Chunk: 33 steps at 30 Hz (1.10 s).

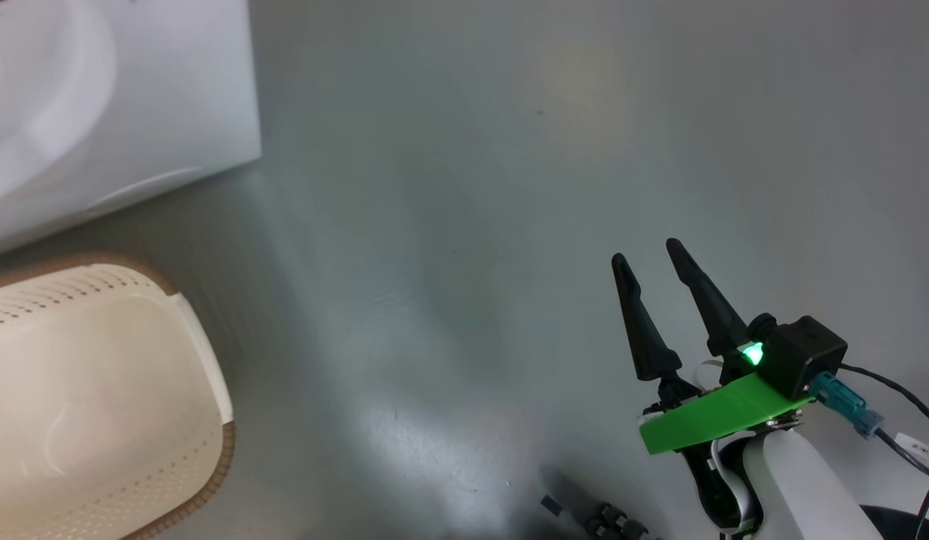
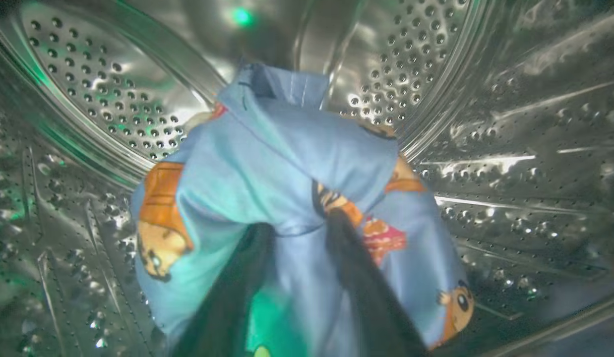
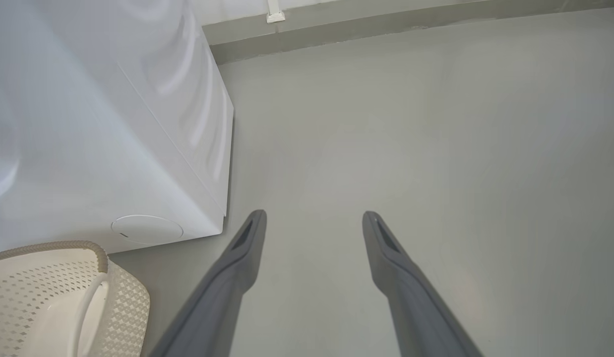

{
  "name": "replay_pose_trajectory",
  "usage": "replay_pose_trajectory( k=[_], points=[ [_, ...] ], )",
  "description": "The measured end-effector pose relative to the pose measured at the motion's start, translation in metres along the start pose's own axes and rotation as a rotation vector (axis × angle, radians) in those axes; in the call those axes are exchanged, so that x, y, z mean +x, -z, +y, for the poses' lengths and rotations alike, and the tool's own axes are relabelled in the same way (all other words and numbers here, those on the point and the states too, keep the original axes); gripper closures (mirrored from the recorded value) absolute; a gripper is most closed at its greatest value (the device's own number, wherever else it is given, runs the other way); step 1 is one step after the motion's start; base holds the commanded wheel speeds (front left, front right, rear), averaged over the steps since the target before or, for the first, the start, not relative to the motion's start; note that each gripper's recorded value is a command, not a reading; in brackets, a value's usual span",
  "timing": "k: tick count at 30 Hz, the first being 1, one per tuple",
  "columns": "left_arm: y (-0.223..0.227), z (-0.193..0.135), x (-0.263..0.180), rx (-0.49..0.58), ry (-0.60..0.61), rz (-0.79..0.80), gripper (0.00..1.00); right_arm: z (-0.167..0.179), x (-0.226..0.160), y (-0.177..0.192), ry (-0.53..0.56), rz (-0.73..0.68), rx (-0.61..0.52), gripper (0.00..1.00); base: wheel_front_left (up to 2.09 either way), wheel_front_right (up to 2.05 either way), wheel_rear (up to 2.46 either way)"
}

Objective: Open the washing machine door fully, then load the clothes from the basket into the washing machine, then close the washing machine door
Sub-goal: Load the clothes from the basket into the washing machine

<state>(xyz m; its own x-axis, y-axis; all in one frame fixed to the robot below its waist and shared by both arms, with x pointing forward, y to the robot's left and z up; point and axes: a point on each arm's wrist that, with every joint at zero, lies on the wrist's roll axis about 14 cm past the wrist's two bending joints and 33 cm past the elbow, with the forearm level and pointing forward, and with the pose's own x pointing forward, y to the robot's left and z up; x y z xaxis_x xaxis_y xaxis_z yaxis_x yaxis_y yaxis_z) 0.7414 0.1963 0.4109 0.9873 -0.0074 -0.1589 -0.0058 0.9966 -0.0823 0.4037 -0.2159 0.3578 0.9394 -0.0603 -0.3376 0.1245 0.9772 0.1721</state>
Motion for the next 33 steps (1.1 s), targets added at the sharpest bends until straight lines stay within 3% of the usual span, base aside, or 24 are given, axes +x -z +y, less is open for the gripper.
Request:
replay_pose_trajectory(
  k=[19,33],
  points=[
    [0.01,0.007,0.0,0.012,-0.033,-0.004,0.0,-0.005,0.009,0.002,0.01,-0.002,0.0,0.0,0.0,0.0,0.0],
    [0.018,0.011,-0.052,-0.036,-0.057,0.002,0.0,0.003,0.012,-0.023,-0.036,-0.071,-0.025,0.0,0.0,0.0,0.0]
  ],
)
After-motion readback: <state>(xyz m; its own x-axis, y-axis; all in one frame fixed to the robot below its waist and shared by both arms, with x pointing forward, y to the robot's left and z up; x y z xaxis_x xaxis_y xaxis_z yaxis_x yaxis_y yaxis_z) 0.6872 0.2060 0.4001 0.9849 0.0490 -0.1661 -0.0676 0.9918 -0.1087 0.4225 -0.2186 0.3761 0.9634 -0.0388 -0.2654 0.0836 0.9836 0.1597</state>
